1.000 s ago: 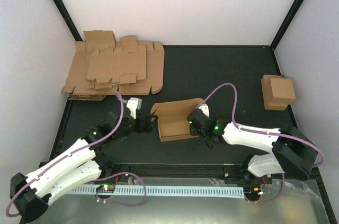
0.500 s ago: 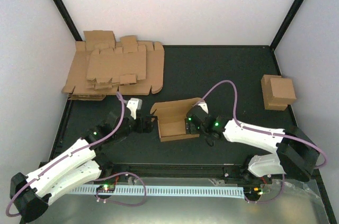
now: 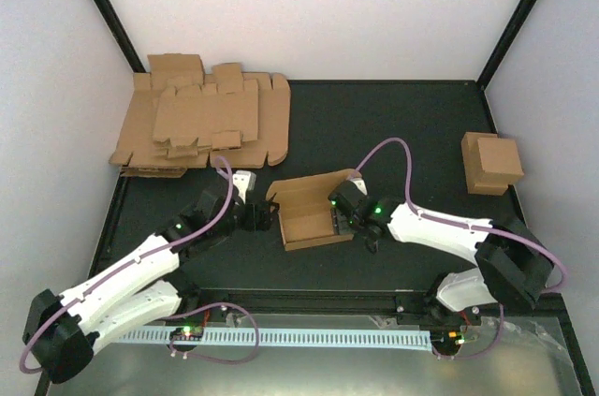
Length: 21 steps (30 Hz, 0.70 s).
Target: Fold the paper box
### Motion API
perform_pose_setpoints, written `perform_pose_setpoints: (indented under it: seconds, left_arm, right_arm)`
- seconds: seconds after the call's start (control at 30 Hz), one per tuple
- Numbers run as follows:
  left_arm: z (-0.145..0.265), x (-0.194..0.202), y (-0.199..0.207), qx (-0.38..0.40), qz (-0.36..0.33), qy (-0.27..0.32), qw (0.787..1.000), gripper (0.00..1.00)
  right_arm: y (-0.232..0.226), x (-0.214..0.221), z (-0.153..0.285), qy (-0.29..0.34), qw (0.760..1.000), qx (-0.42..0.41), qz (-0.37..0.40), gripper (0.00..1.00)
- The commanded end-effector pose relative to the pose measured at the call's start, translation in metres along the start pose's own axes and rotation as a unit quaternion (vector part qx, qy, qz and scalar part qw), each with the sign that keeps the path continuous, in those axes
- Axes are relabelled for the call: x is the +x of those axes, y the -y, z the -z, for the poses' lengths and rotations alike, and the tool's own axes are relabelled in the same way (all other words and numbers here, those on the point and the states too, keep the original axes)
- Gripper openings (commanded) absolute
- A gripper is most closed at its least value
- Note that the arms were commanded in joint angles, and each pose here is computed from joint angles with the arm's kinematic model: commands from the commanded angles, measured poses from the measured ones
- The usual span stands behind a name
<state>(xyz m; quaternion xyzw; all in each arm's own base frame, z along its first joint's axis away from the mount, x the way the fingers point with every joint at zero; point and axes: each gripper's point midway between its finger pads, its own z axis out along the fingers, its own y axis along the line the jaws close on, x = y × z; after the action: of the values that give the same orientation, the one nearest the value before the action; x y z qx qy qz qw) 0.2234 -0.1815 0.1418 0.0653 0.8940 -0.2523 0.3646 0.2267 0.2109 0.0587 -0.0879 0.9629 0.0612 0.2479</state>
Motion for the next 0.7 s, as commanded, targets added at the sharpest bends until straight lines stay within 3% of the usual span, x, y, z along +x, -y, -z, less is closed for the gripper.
perform_pose_setpoints:
  seconds: [0.0,0.27,0.47,0.57,0.67]
  left_arm:
    - [0.001,-0.029,0.014,0.030,-0.003,0.029,0.999,0.94]
    - [-0.006,-0.040,0.015,0.043,0.000,0.026,0.999,0.84]
    - [-0.010,-0.044,0.017,0.055,0.004,0.028,0.998,0.79]
    - [-0.012,-0.044,0.018,0.057,0.003,0.027,0.998,0.77]
    - [-0.015,-0.046,0.016,0.056,0.006,0.026,0.998,0.67]
  right_arm:
    - [-0.003,-0.001,-0.005,-0.008,1.000,-0.006,0.010,0.71]
    - [0.001,-0.001,-0.015,-0.026,0.999,0.013,0.025,0.64]
    - [0.001,-0.001,-0.018,-0.027,0.999,0.017,0.034,0.49]
    - [0.000,-0.002,-0.017,-0.024,0.999,0.013,0.033,0.48]
    - [0.001,-0.002,-0.014,-0.019,0.999,0.008,0.032,0.49]
